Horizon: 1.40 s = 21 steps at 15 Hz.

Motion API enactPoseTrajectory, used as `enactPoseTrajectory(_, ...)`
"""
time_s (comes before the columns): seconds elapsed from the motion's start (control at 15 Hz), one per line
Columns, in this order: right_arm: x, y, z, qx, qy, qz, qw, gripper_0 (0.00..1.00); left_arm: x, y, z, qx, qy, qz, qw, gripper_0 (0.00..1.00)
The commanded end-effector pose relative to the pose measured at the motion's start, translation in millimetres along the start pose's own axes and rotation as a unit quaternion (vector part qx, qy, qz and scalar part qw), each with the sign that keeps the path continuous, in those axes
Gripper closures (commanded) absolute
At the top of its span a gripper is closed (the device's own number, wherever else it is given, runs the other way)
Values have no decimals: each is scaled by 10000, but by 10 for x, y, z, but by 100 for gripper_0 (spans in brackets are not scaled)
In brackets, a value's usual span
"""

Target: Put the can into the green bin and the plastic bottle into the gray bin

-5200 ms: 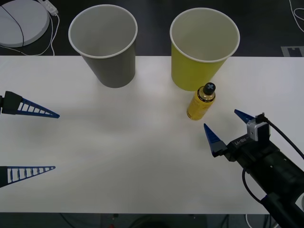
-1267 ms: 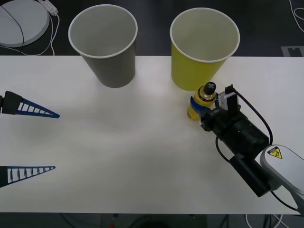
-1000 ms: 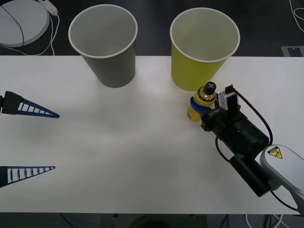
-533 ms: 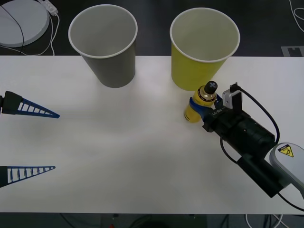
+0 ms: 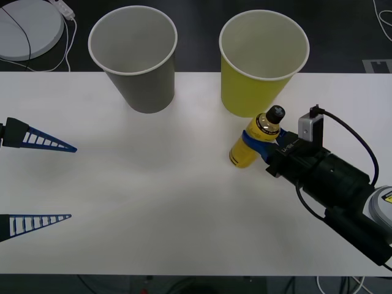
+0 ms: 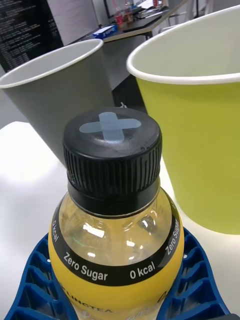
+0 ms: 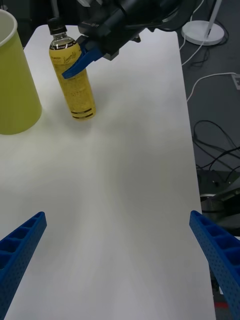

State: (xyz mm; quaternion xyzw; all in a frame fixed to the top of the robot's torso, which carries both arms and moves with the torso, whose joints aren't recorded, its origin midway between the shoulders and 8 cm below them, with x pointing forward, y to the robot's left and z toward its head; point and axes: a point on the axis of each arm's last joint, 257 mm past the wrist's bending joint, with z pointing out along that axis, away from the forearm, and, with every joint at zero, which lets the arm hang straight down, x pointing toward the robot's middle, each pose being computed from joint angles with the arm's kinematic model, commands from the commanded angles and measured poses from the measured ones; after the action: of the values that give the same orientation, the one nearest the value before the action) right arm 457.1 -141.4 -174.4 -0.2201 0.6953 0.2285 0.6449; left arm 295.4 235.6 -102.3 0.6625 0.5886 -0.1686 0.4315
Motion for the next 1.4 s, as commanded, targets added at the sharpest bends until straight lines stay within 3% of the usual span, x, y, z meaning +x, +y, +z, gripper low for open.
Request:
enactPoseTrajectory(0.07, -141, 134, -47, -264, -9, -177, 9995, 100, 0, 0, 0, 0, 0, 0, 10000, 0)
enactPoseTrajectory(0.33, -438, 343, -144, -768, -58, -675, 9947, 100, 0, 0, 0, 0, 0, 0, 10000, 0)
enactPoseTrajectory(0.47, -536, 347, -190, -939, -40, -794, 9924, 100, 0, 0, 0, 0, 0, 0, 10000, 0)
enactPoseTrajectory(0.93, -759, 386, -307, -1154, 265, -700, 9905, 100, 0, 0, 0, 0, 0, 0, 10000, 0)
enactPoseTrajectory(1.4, -913, 503, -399, -1128, 665, -712, 9888, 100, 0, 0, 0, 0, 0, 0, 10000, 0)
